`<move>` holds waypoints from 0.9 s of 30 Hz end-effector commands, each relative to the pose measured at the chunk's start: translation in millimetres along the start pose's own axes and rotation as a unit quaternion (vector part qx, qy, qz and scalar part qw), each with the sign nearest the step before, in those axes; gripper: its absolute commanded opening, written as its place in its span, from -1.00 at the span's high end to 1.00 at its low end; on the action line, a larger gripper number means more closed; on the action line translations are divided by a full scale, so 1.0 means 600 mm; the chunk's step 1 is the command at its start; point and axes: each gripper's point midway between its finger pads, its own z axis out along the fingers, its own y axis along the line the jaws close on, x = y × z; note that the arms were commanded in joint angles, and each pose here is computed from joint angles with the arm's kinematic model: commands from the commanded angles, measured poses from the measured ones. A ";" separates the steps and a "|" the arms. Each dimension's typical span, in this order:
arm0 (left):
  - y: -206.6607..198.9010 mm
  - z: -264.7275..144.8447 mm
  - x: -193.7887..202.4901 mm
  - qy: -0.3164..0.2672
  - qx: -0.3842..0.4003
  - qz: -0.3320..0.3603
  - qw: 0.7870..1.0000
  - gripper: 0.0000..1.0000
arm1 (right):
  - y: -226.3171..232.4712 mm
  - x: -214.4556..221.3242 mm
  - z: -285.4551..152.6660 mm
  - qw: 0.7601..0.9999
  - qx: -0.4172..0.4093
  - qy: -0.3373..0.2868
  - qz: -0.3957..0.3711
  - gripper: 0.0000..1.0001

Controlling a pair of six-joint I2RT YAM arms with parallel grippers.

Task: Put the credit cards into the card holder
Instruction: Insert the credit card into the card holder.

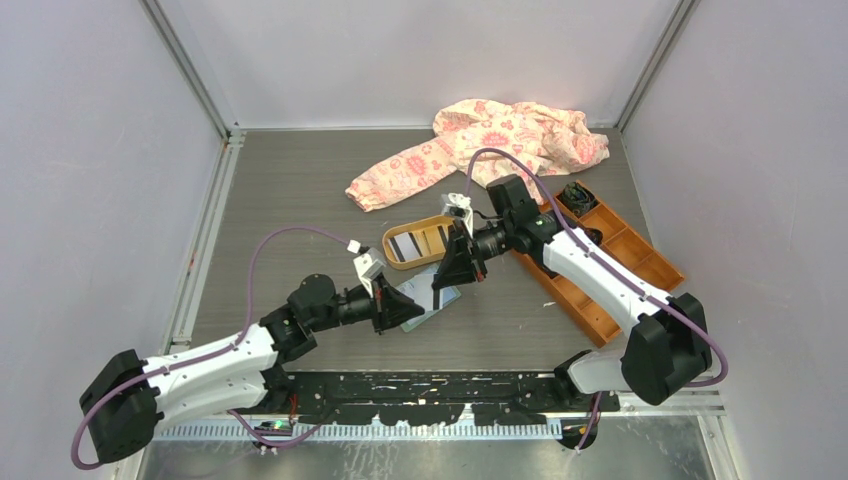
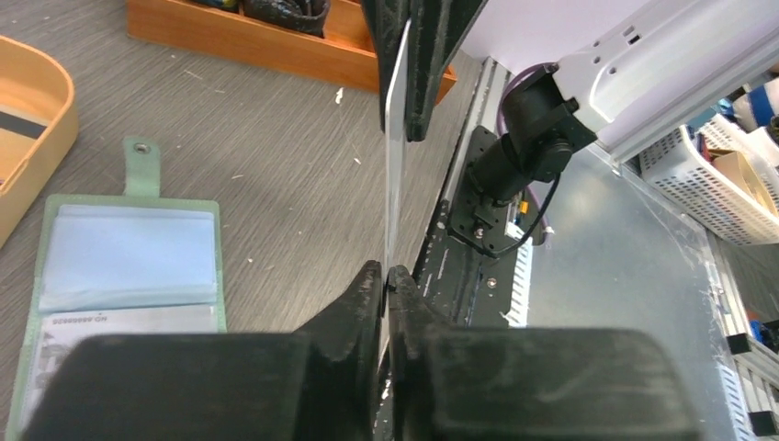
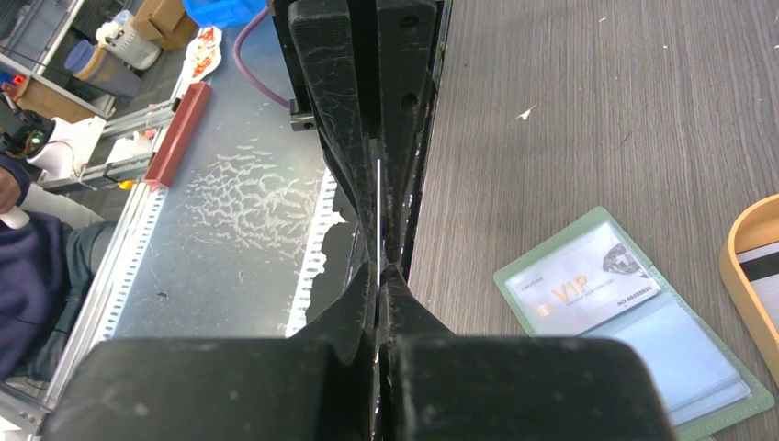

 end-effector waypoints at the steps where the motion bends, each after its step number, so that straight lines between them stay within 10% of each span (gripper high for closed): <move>1: 0.021 -0.004 -0.018 -0.019 -0.042 -0.004 0.999 0.69 | -0.001 -0.012 -0.004 1.000 0.011 0.003 -0.015 0.98; 7: 0.132 -0.062 0.032 0.003 -0.248 -0.068 0.966 -0.07 | -0.098 0.031 -0.014 0.989 0.128 0.047 0.053 0.98; 14: 0.177 -0.104 0.114 0.025 -0.343 -0.179 0.922 -0.23 | -0.204 0.103 -0.009 0.956 0.215 0.089 0.179 0.98; 27: 0.204 -0.038 0.156 0.027 -0.344 -0.262 0.901 -0.33 | -0.255 0.153 0.001 0.933 0.243 0.097 0.247 0.98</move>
